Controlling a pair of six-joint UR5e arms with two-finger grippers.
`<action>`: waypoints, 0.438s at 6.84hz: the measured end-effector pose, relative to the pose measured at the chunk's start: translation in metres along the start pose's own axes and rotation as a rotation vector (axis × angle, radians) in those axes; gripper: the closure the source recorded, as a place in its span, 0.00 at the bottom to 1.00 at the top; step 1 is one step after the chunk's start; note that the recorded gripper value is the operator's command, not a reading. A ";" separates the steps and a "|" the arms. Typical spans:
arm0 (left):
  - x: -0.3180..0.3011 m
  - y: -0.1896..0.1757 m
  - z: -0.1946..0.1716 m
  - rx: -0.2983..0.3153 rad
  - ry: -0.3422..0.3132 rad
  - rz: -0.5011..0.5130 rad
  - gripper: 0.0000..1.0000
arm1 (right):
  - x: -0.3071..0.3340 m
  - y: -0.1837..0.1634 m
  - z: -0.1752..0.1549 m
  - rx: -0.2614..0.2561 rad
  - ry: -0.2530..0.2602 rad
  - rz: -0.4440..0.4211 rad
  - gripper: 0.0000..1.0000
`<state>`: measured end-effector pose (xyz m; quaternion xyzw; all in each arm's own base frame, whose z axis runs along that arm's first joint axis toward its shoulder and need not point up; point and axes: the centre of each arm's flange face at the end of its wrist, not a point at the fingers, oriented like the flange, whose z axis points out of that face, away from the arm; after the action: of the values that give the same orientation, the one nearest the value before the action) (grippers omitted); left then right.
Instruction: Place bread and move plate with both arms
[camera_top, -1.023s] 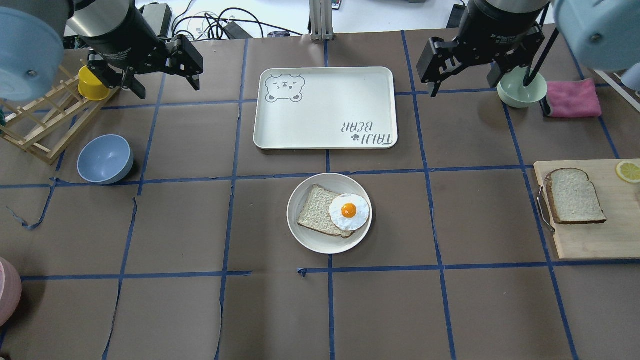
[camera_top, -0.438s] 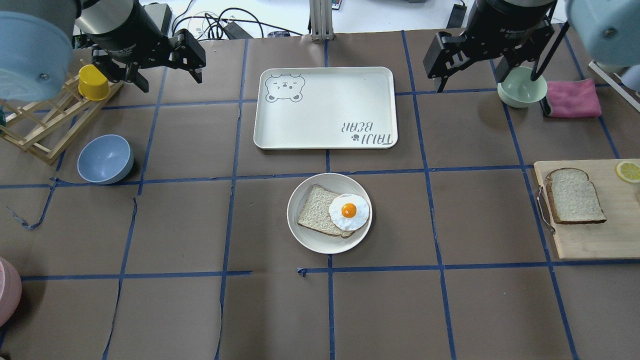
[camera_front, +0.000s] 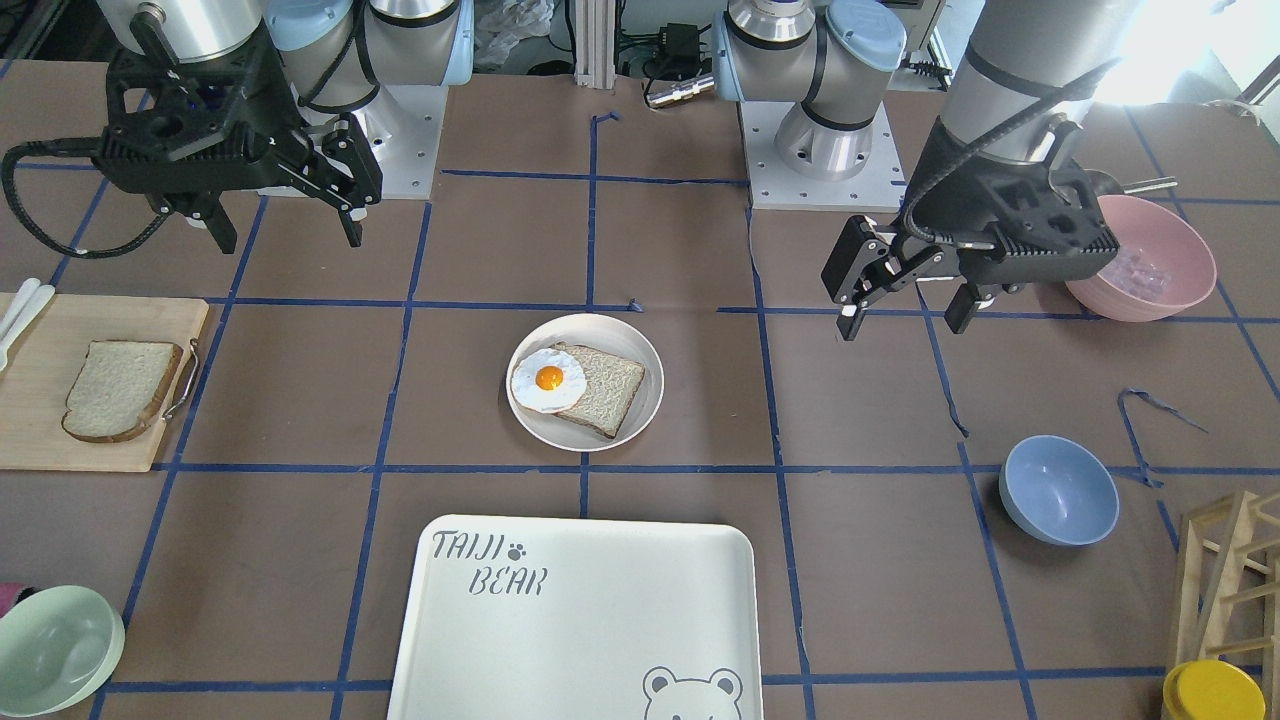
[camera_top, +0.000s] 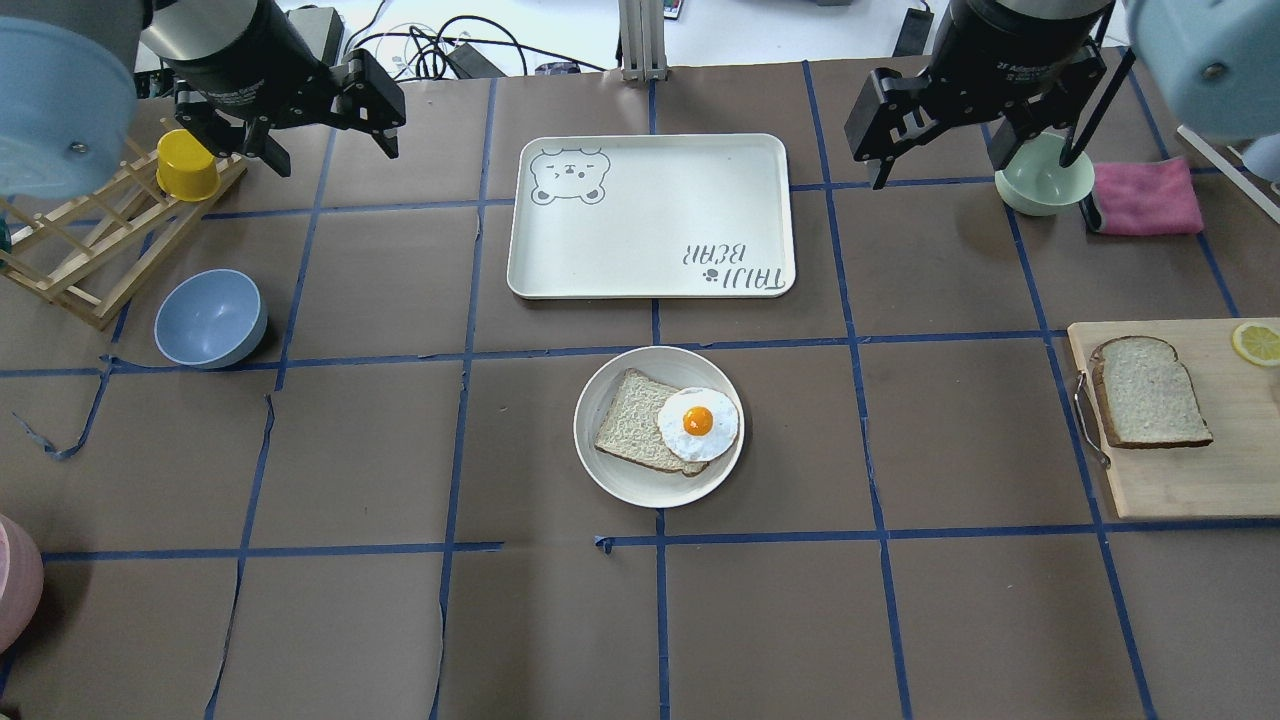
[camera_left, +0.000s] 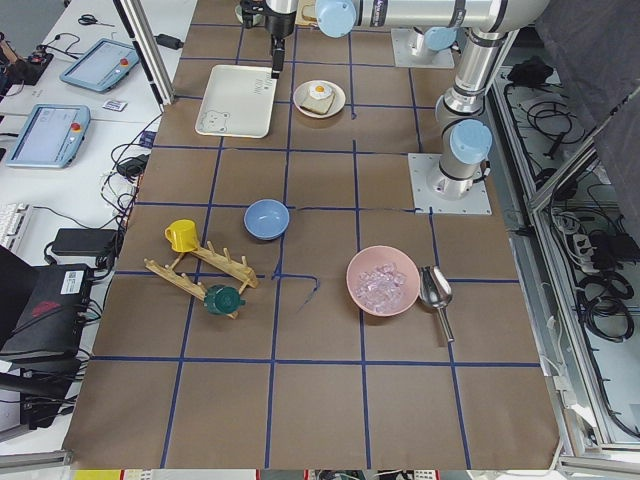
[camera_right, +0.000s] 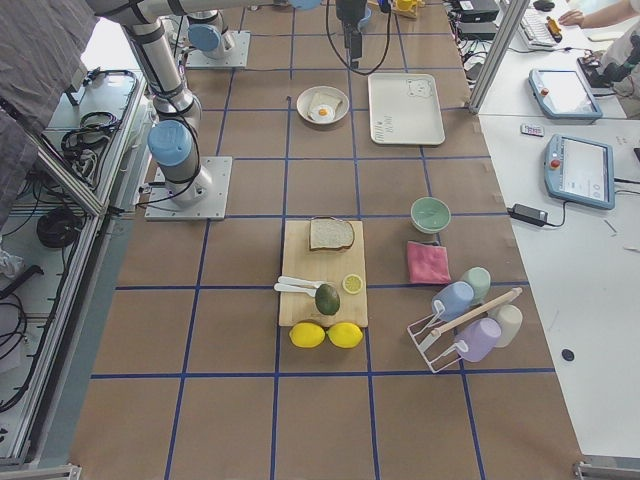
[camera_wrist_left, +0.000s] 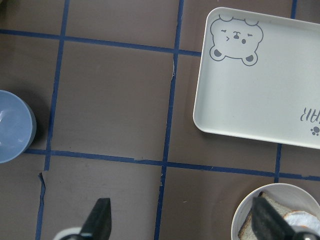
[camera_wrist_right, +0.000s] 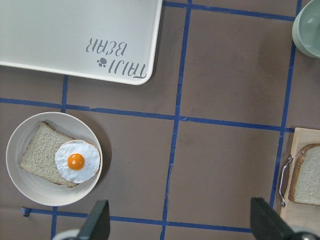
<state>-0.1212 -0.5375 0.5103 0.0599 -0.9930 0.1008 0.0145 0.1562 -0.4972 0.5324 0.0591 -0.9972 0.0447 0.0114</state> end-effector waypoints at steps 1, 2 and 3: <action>-0.003 0.000 -0.001 0.001 -0.010 0.000 0.00 | -0.001 0.000 0.000 0.000 -0.003 0.001 0.00; -0.003 0.000 0.006 -0.010 -0.020 0.005 0.00 | -0.001 0.000 0.000 0.000 -0.004 0.003 0.00; -0.002 -0.001 0.015 -0.025 -0.024 0.011 0.00 | -0.001 0.000 0.001 0.000 -0.004 0.005 0.00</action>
<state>-0.1197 -0.5412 0.4954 0.0552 -0.9946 0.0878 0.0030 0.1568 -0.4975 0.5315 0.0568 -0.9973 0.0446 0.0092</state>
